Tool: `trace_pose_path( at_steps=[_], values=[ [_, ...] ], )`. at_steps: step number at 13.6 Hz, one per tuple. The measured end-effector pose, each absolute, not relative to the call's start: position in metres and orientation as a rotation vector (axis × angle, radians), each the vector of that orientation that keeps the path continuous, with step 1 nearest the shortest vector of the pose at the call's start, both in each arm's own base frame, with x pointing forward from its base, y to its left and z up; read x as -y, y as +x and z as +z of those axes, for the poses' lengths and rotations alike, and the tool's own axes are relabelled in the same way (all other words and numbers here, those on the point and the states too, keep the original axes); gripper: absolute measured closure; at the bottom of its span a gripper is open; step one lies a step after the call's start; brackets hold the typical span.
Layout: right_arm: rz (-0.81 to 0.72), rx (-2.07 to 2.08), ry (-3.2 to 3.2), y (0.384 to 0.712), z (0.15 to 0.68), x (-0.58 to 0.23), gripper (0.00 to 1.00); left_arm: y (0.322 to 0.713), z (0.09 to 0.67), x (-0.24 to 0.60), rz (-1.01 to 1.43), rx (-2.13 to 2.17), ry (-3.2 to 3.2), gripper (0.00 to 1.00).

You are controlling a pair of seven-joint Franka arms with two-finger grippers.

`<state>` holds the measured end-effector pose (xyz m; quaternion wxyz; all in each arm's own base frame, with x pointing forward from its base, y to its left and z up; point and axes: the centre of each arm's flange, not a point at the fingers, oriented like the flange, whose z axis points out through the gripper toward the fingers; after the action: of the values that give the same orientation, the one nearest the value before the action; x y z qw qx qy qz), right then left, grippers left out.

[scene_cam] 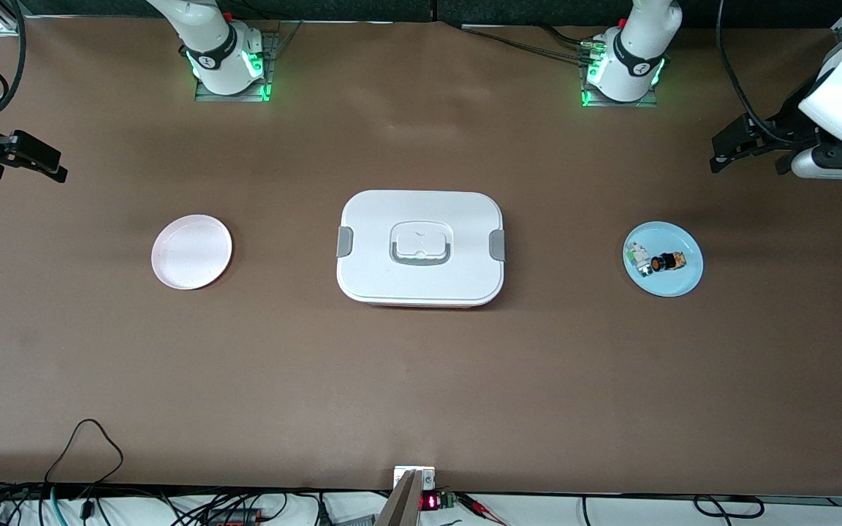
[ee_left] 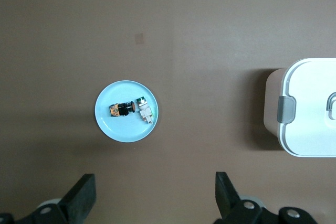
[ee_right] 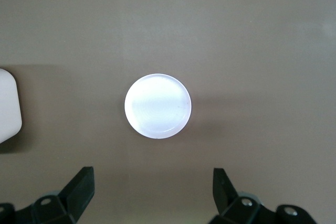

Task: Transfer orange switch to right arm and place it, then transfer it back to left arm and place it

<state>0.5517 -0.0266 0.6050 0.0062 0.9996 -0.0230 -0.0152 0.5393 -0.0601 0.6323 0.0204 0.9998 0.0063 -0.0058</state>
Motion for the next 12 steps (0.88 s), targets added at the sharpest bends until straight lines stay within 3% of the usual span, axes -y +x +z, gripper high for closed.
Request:
trace_pose_path(
  at_steps=[12],
  values=[
    [-0.077,0.073,3.128,0.5491,0.6045,0.0269,0.00,0.5406,0.6284,0.0605,-0.022,-0.015,3.101,0.00]
  ],
)
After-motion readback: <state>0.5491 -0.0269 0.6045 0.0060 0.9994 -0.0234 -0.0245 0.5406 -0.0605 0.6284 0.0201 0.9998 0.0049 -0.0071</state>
